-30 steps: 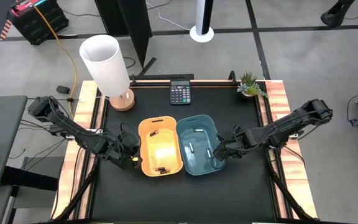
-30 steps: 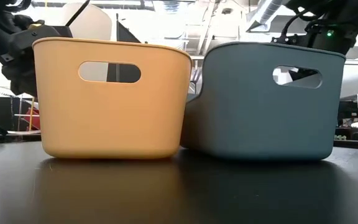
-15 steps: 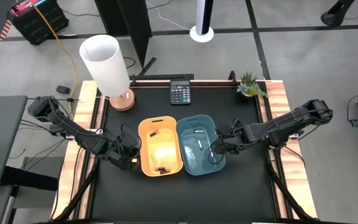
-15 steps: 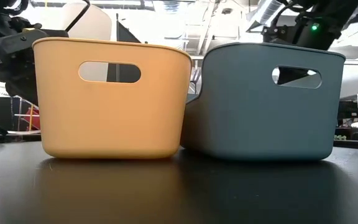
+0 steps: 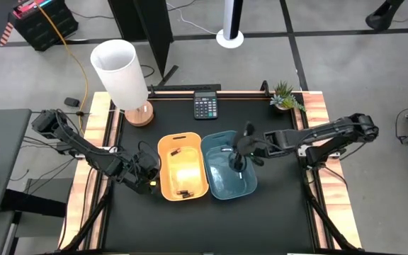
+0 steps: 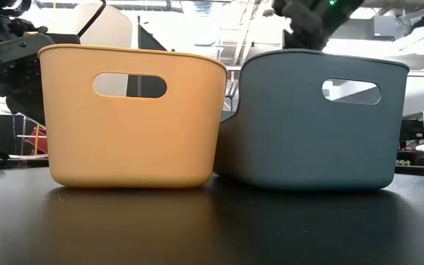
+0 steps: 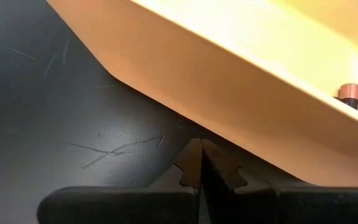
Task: Sort batteries
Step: Adjust the yellow and blue bins
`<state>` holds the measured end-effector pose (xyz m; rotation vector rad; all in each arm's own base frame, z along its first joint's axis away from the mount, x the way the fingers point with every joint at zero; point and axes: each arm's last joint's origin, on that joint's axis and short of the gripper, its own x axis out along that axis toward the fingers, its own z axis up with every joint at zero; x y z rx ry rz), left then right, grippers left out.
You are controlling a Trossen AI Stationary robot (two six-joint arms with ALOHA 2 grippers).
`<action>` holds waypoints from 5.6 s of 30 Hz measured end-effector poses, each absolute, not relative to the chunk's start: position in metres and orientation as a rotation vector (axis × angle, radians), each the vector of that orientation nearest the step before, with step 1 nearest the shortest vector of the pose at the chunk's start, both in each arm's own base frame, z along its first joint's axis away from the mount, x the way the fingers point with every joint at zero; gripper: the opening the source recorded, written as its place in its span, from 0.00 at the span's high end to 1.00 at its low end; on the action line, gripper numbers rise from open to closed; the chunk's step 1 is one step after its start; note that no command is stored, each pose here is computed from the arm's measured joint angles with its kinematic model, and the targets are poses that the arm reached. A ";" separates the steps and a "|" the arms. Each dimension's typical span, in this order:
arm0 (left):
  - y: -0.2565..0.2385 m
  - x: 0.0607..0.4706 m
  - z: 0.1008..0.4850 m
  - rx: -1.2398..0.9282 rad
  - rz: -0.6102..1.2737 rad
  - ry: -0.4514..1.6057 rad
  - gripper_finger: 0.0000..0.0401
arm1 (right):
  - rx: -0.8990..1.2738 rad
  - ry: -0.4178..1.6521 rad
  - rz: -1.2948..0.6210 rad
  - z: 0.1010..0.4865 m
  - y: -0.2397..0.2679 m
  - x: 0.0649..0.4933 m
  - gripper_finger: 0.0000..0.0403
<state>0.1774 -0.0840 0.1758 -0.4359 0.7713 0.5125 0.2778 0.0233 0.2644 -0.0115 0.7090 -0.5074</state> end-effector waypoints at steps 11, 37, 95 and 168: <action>-0.084 0.177 0.176 -0.434 0.511 0.772 1.00 | -0.105 0.894 -0.278 0.219 -0.009 0.312 1.00; -0.084 0.177 0.175 -0.404 0.486 0.794 1.00 | -0.054 0.915 -0.385 0.197 -0.048 0.368 1.00; -0.061 0.180 0.172 -0.193 0.478 0.923 1.00 | 0.252 0.967 -0.774 0.236 -0.006 0.230 1.00; -0.091 0.170 0.171 -0.156 0.140 1.047 1.00 | 0.598 0.815 -0.594 0.162 0.106 0.245 1.00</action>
